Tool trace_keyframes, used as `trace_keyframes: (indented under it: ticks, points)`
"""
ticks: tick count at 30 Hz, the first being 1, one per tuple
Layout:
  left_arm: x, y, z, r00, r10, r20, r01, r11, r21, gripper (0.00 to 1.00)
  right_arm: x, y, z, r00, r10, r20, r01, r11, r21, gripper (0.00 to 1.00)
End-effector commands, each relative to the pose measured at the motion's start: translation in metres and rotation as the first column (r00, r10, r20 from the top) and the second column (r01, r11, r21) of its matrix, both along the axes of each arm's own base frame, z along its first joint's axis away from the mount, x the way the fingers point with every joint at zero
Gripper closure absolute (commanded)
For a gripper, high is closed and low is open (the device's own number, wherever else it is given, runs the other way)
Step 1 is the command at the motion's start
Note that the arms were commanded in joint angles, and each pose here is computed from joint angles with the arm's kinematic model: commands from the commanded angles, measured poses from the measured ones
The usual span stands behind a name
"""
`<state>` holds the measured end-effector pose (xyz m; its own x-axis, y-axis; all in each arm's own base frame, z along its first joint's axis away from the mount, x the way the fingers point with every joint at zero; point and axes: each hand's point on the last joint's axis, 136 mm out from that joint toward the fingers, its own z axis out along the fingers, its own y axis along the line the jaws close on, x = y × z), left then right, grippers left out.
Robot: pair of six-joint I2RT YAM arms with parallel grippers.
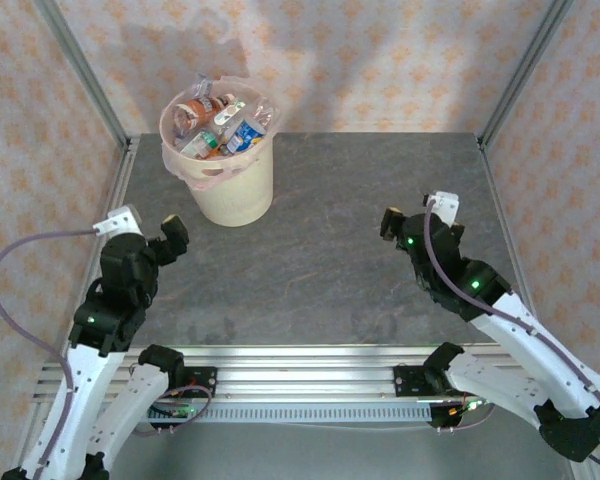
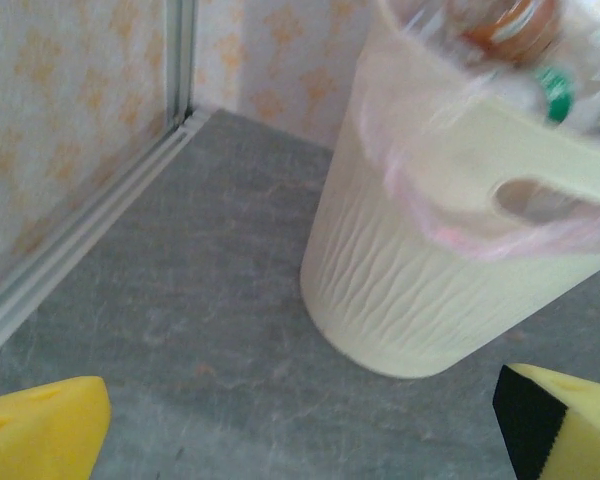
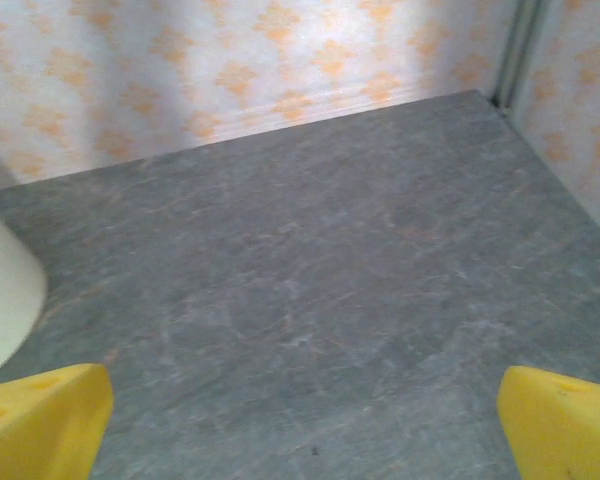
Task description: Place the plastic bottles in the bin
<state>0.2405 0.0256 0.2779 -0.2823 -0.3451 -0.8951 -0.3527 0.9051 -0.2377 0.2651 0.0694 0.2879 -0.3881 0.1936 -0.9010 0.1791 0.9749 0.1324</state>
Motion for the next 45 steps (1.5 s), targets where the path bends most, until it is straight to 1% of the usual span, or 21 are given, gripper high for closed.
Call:
trace_keyframes:
  ticks: [1,4,8,14,18,25,27,33,36,41,45]
  points:
    - [0.001,0.012,-0.021,0.997,0.076,0.023,-0.076,0.997,0.002,0.0,-0.004,-0.029,-0.009,0.99,-0.137,0.027,0.138,0.99,-0.044,0.01]
    - [0.005,0.016,-0.04,0.995,0.087,0.039,-0.089,0.994,0.058,0.0,-0.003,-0.043,-0.02,0.982,-0.186,0.031,0.188,0.98,-0.058,0.01]
    - [0.012,0.02,-0.058,0.993,0.108,0.056,-0.113,0.989,0.096,0.0,0.001,-0.058,-0.037,0.971,-0.236,0.024,0.237,0.969,-0.075,0.01]
    - [0.028,0.023,-0.083,0.99,0.121,0.075,-0.132,0.977,0.17,0.0,0.013,-0.07,-0.07,0.967,-0.256,0.016,0.256,0.965,-0.063,0.01]
    - [0.036,0.026,-0.097,0.99,0.127,0.054,-0.136,0.96,0.245,0.0,0.021,-0.078,-0.086,0.962,-0.267,0.055,0.271,0.96,-0.066,0.01]
    - [0.053,0.023,-0.119,0.995,0.099,0.008,-0.096,0.943,0.319,0.0,0.033,-0.086,-0.103,0.956,-0.228,0.186,0.246,0.966,-0.083,0.01]
    - [0.059,0.022,-0.122,0.996,0.086,0.0,-0.081,0.938,0.336,0.0,0.035,-0.089,-0.107,0.957,-0.219,0.191,0.237,0.968,-0.081,0.01]
    - [0.074,0.029,-0.132,0.998,0.065,-0.005,-0.06,0.944,0.325,0.0,0.042,-0.098,-0.121,0.965,-0.213,0.153,0.228,0.97,-0.087,0.01]
    - [0.078,0.035,-0.136,0.998,0.062,0.014,-0.064,0.949,0.308,0.0,0.046,-0.099,-0.128,0.969,-0.204,0.142,0.217,0.973,-0.079,0.01]
    - [0.084,0.043,-0.146,0.998,0.057,0.012,-0.058,0.956,0.289,0.0,0.056,-0.098,-0.135,0.972,-0.198,0.128,0.209,0.974,-0.082,0.01]
    - [0.094,0.041,-0.147,0.999,0.033,0.023,-0.038,0.961,0.275,0.0,0.065,-0.097,-0.141,0.975,-0.195,0.111,0.205,0.974,-0.095,0.01]
